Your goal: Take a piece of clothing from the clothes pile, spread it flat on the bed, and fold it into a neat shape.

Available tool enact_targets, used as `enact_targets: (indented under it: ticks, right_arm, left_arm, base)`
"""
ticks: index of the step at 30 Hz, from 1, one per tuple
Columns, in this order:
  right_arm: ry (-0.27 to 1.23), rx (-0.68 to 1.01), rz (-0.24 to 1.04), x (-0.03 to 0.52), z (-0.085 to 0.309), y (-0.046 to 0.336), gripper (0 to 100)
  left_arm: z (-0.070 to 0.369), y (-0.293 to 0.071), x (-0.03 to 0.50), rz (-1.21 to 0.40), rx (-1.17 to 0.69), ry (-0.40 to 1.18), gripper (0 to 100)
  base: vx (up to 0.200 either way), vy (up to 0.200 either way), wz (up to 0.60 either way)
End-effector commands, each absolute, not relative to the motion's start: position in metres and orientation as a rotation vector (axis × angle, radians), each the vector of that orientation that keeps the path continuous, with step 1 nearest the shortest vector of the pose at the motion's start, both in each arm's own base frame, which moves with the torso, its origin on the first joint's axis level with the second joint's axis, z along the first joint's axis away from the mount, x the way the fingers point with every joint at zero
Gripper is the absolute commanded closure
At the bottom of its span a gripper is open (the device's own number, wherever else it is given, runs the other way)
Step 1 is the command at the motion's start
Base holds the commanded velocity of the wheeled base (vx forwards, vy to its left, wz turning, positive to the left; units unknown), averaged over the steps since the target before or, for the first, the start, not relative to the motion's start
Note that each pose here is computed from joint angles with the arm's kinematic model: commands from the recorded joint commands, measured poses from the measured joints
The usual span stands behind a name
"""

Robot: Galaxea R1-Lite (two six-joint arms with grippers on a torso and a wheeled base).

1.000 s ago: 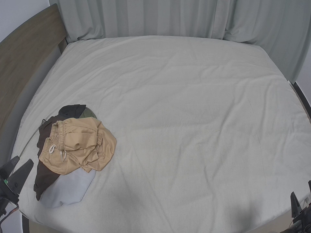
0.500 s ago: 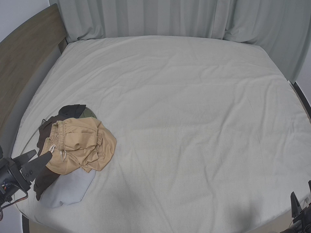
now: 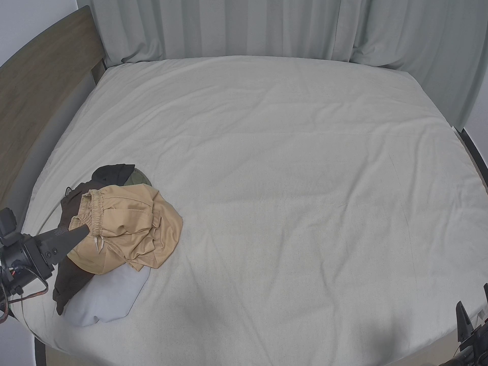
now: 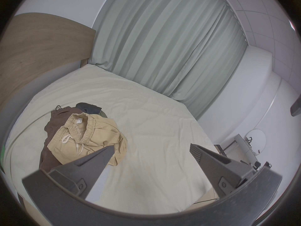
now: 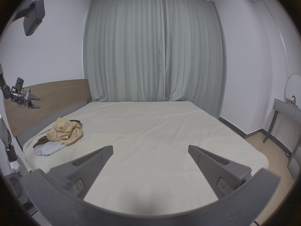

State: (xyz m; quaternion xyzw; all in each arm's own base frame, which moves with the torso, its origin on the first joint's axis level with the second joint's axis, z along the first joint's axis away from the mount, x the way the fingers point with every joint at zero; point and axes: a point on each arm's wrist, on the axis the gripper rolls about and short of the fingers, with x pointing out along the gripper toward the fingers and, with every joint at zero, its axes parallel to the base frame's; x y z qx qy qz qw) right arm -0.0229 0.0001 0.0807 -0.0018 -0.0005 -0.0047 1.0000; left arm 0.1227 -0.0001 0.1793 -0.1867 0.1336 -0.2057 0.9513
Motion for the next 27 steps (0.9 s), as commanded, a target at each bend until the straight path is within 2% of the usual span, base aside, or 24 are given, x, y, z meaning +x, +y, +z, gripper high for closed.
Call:
enact_targets:
  ticks: [1,20,27]
  right_arm:
    - [0.003,-0.005,-0.009,-0.023,0.075,0.0,0]
    - [0.002,-0.006,-0.009,-0.023,0.076,0.0,0]
    - [0.002,-0.006,-0.009,-0.023,0.076,0.0,0]
  left_arm:
    - [0.172,0.008,0.135,-0.388,-0.403,0.306,0]
    - [0.153,0.047,0.175,-0.391,-0.472,0.328,0]
    - [0.132,0.062,0.205,-0.373,-0.485,0.348,0]
  base:
    - [0.0,0.0,0.0]
    - [0.0,0.0,0.0]
    - [0.0,0.0,0.0]
